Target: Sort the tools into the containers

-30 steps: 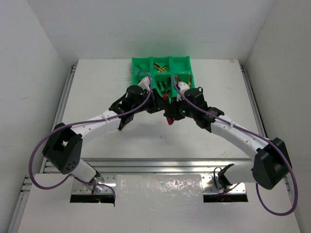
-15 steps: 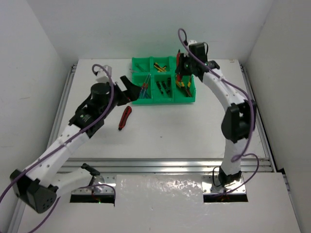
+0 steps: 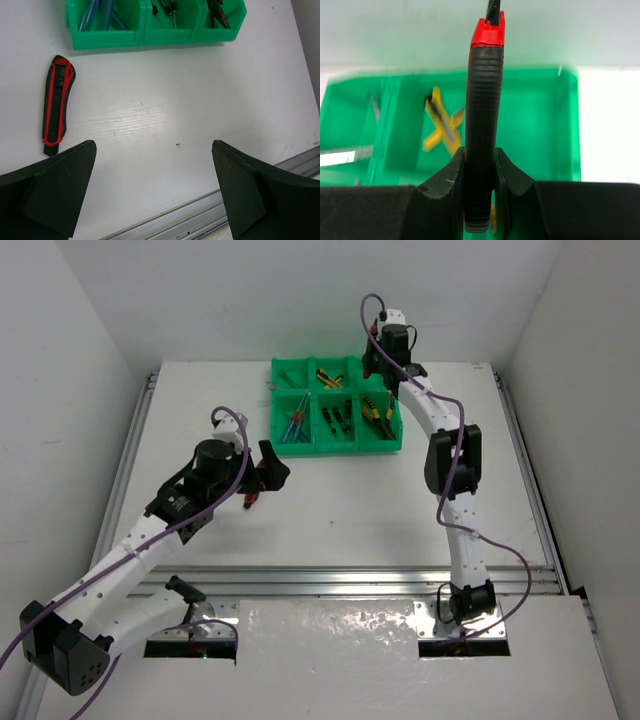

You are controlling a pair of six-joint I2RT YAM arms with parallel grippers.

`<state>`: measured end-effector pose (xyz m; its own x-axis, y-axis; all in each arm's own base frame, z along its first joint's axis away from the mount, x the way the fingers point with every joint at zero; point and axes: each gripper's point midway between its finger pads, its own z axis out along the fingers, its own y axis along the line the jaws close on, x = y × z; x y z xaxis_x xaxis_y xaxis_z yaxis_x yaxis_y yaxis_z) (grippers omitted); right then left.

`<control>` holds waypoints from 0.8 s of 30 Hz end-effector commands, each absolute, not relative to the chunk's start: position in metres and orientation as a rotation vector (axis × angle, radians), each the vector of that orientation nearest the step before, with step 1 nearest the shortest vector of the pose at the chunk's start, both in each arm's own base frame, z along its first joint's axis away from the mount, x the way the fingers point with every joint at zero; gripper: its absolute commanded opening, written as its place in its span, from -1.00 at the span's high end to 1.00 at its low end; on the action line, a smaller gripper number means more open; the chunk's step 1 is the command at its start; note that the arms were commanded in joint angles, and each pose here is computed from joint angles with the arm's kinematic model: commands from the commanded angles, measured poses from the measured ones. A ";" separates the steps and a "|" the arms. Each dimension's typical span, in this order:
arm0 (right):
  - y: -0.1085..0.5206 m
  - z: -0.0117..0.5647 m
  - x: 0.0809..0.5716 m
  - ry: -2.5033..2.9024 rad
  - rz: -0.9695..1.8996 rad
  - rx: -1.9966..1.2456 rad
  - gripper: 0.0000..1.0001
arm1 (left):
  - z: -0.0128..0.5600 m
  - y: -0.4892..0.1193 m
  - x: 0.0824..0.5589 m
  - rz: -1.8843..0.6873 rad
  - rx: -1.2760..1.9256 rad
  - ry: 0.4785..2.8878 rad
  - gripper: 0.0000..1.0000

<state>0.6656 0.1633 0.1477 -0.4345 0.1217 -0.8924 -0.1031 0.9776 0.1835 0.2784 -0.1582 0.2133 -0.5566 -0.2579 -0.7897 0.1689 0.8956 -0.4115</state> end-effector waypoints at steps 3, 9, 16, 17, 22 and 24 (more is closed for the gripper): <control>0.144 0.176 0.718 1.742 0.260 0.154 1.00 | 0.229 -0.179 0.273 -0.695 0.001 2.032 -0.99; 0.133 0.143 0.733 1.738 0.261 0.182 0.79 | 0.229 -0.181 0.273 -0.705 -0.005 2.028 -0.99; 0.146 0.166 0.720 1.734 0.319 0.135 -0.19 | 0.227 -0.179 0.278 -0.681 -0.020 2.035 -0.99; 0.146 0.168 0.717 1.740 0.314 0.127 -0.26 | 0.225 -0.179 0.278 -0.676 -0.021 2.042 -0.99; 0.151 0.207 0.698 1.732 0.303 0.099 -0.45 | 0.227 -0.167 0.288 -0.584 -0.084 2.043 -0.99; 0.151 0.229 0.681 1.734 0.306 0.100 -0.48 | 0.224 -0.156 0.296 -0.500 -0.124 2.056 -1.00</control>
<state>0.6962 0.1425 0.1178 -0.3383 0.2200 -0.9149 -0.0420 0.9678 0.2483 0.2813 -0.1657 0.2044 -0.5777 -0.2589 -0.7741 0.1705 0.8892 -0.4246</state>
